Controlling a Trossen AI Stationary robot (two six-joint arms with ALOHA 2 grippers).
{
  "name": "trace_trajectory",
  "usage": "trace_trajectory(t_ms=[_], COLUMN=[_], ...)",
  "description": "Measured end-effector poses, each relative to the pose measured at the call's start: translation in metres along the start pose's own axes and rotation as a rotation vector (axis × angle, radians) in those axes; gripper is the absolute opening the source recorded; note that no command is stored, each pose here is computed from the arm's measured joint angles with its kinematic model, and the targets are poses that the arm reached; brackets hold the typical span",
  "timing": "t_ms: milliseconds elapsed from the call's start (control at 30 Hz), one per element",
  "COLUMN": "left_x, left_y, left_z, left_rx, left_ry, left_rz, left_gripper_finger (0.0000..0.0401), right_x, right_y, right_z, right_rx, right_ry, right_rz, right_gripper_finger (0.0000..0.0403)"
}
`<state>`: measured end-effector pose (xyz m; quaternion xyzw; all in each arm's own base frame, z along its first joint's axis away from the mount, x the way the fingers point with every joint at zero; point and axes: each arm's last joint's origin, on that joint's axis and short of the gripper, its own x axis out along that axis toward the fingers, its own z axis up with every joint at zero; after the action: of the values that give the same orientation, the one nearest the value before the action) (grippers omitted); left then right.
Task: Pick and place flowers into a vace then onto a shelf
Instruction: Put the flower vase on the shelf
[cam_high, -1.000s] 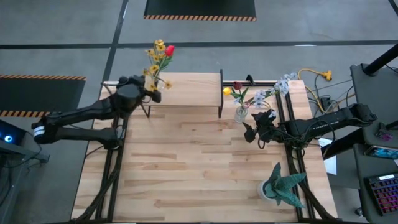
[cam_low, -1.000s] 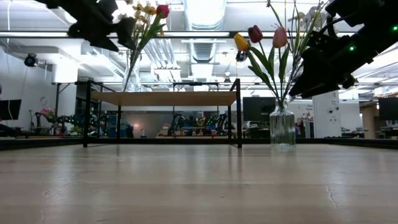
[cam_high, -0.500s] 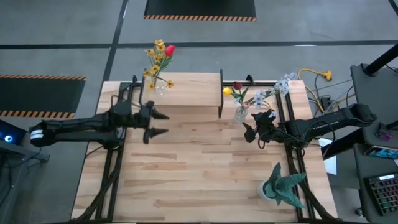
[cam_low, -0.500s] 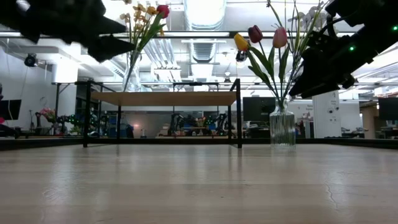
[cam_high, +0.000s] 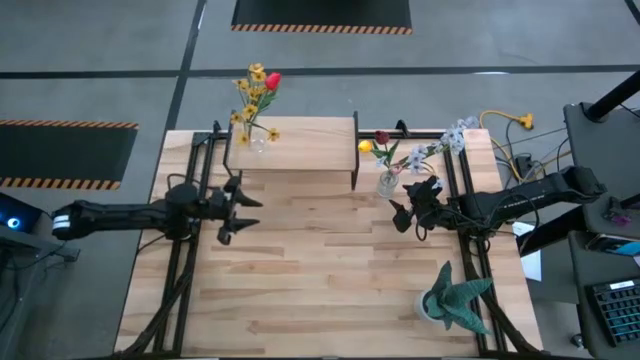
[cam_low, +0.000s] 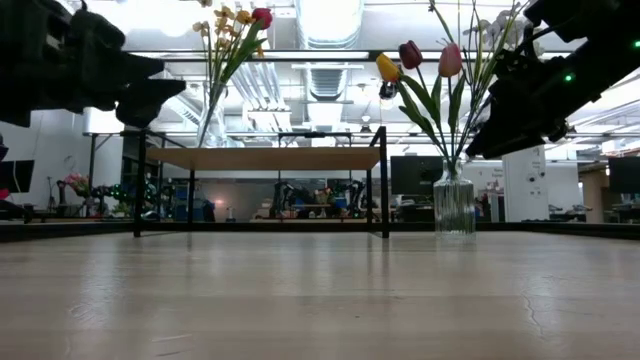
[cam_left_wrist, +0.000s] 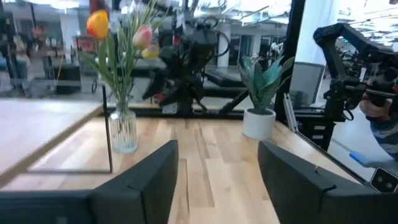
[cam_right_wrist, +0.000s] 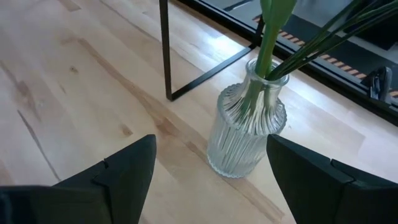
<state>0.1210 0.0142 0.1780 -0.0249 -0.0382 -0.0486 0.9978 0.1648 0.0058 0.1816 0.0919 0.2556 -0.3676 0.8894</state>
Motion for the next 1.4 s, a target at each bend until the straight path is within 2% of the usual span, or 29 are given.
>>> trace_trajectory(t_ms=[233, 433, 733, 833, 900, 1067, 1233, 1400], left_x=[-0.001, -0.001, -0.003, -0.006, -0.008, -0.013, -0.019, -0.023], left_y=[-0.005, -0.009, -0.010, -0.010, -0.011, -0.012, -0.012, -0.013], left_z=[0.000, 0.000, 0.002, -0.002, -0.005, 0.000, -0.008, -0.002], left_rx=[0.106, 0.179, 0.153, 0.130, 0.123, 0.131, 0.108, 0.085], left_ry=[-0.021, -0.022, -0.027, 0.014, 0.038, -0.009, 0.063, -0.001], left_rz=[-0.040, -0.086, -0.085, -0.084, -0.082, -0.081, -0.074, -0.074], left_gripper_finger=[0.0170, 0.0161, 0.0161, 0.0161, 0.0161, 0.0161, 0.0161, 0.0161], right_x=[0.000, 0.004, 0.003, 0.002, 0.001, 0.002, 0.001, 0.002], right_y=[0.002, 0.004, 0.001, -0.001, -0.002, -0.003, -0.002, -0.002], right_z=[0.002, -0.001, -0.007, -0.008, -0.009, -0.010, -0.010, -0.011], right_rx=[-0.003, -0.031, -0.039, -0.042, -0.054, -0.056, -0.047, -0.050], right_ry=[-0.050, -0.130, -0.160, -0.165, -0.166, -0.185, -0.192, -0.185], right_rz=[-0.008, 0.028, 0.108, 0.134, 0.136, 0.143, 0.149, 0.148], right_gripper_finger=[0.0297, 0.0297, 0.0297, 0.0297, 0.0297, 0.0297, 0.0297, 0.0297])
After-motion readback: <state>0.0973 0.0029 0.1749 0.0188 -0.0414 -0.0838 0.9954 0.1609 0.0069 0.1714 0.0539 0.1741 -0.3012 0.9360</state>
